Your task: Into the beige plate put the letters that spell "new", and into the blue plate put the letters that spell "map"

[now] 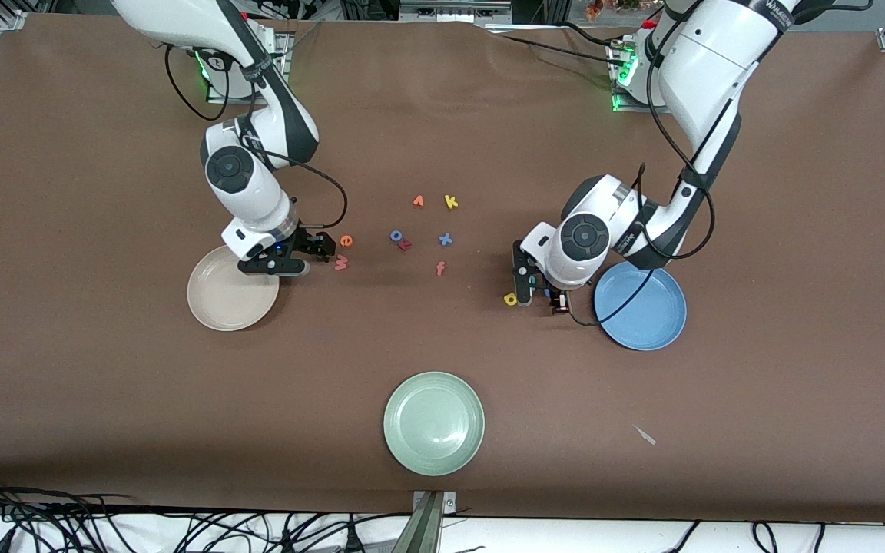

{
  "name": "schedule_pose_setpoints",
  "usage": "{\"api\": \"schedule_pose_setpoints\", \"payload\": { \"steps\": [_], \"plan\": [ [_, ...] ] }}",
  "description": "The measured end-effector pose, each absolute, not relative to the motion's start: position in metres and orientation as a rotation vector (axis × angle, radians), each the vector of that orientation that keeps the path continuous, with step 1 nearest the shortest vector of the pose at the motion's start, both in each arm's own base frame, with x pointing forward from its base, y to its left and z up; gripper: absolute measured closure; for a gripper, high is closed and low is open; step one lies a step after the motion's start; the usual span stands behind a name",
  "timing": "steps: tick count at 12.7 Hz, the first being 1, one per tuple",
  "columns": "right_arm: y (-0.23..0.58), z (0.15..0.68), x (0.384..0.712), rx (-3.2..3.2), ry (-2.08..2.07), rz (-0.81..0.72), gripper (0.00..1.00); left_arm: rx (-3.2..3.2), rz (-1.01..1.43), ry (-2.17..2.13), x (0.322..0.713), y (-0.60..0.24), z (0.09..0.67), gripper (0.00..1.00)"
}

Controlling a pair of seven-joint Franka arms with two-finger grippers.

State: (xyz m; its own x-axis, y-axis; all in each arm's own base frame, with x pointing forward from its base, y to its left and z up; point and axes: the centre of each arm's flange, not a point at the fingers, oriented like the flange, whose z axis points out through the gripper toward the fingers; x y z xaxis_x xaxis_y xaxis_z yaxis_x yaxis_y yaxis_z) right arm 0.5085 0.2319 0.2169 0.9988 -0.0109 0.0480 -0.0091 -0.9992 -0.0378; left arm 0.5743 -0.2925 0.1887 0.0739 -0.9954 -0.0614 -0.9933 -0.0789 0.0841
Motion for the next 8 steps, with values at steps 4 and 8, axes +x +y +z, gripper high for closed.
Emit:
{"api": "schedule_pose_setpoints", "payload": {
  "steps": [4, 8],
  "plan": [
    [0.229, 0.194, 0.500, -3.113, 0.014, -0.052, 0.00, 2.288, -0.135, -2.129, 0.576, -0.287, 0.168, 0.25],
    [0.230, 0.188, 0.492, -3.117, 0.003, -0.029, 0.01, 2.289, -0.103, -2.152, 0.582, -0.286, 0.173, 0.64]
  ]
}}
